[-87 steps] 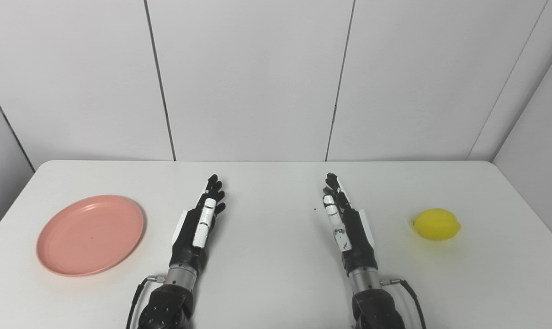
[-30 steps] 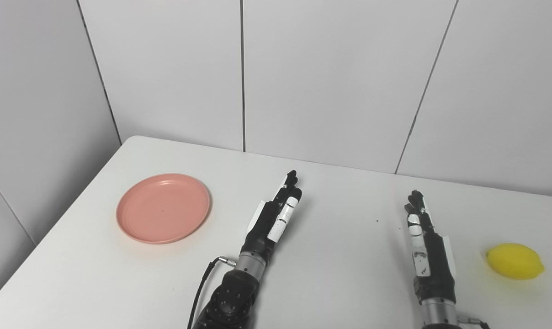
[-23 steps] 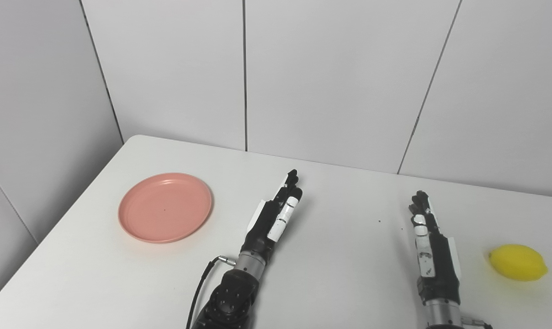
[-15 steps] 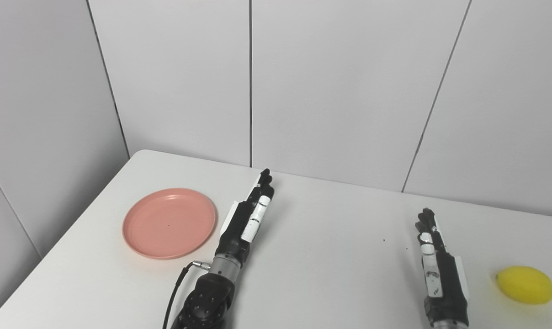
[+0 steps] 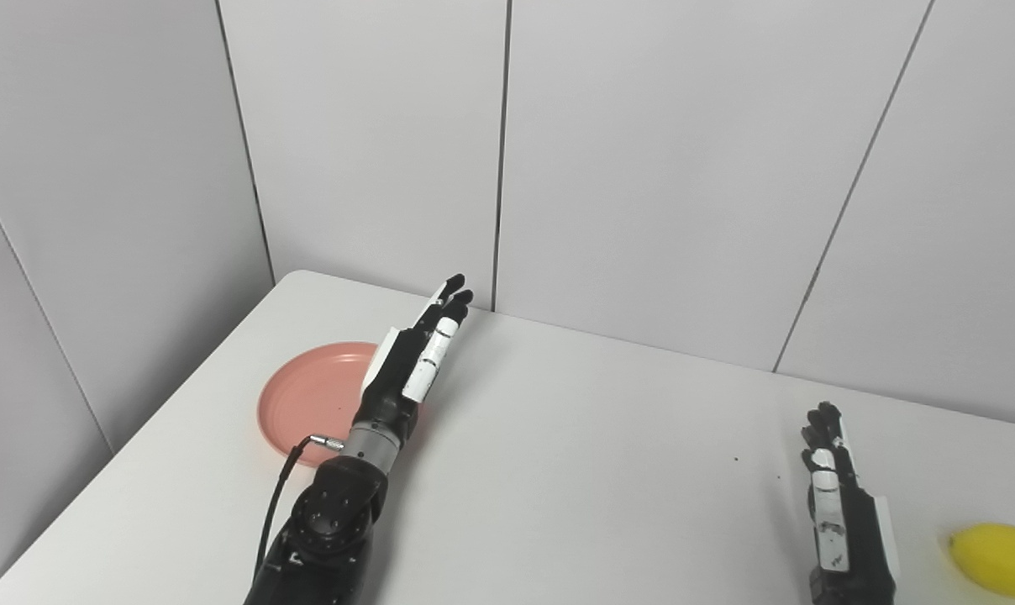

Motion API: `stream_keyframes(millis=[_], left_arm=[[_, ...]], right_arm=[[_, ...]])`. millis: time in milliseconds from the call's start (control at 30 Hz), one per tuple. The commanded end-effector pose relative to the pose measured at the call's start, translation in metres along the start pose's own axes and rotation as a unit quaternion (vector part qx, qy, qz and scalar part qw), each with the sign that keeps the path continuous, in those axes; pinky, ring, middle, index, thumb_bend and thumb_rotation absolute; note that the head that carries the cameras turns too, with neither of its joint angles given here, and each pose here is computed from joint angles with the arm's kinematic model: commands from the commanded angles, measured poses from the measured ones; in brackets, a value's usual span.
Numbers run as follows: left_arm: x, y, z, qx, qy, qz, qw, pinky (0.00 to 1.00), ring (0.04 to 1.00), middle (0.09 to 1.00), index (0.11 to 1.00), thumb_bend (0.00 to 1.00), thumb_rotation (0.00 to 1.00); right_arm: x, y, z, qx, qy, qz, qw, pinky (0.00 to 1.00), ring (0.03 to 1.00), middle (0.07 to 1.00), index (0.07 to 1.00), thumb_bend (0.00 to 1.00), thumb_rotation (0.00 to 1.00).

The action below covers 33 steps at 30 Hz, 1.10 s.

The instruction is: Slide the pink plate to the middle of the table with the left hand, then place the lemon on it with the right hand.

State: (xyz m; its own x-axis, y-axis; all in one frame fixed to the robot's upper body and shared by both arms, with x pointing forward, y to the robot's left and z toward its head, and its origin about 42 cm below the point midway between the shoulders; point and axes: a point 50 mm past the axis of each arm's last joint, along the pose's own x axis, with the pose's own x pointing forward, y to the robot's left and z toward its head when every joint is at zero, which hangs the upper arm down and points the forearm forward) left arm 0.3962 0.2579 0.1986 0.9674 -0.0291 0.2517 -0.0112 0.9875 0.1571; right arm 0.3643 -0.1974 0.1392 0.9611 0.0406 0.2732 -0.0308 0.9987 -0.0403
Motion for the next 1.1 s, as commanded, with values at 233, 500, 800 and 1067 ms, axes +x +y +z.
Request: stream_keyframes(millis=[233,500,800,1067], left_arm=[[0.003,0.055,0.014,0.029,-0.025,0.056,0.998,1.0,0.971,0.944,0.941,0.7,1.0],[-0.004,0.08,0.009,0.044,-0.013,0.09,0.995,0.98,0.958,0.935,0.916,0.71,1.0],[-0.012,0.105,0.004,0.071,-0.004,0.137,0.988,0.96,0.937,0.923,0.915,0.69,1.0],[-0.021,0.132,-0.019,0.04,0.012,0.18,0.983,0.95,0.931,0.915,0.922,0.71,1.0]], right_arm=[[-0.004,-0.004,0.009,0.005,-0.02,0.004,1.0,1.0,0.997,0.981,0.989,0.38,1.0],[-0.008,-0.005,0.015,0.01,-0.014,0.001,1.0,1.0,1.0,0.987,0.999,0.32,1.0],[-0.008,-0.003,0.02,0.01,-0.018,0.009,1.0,1.0,1.0,1.0,1.0,0.28,1.0],[-0.008,-0.002,0.023,0.006,-0.014,0.009,1.0,1.0,1.0,1.0,1.0,0.27,1.0]])
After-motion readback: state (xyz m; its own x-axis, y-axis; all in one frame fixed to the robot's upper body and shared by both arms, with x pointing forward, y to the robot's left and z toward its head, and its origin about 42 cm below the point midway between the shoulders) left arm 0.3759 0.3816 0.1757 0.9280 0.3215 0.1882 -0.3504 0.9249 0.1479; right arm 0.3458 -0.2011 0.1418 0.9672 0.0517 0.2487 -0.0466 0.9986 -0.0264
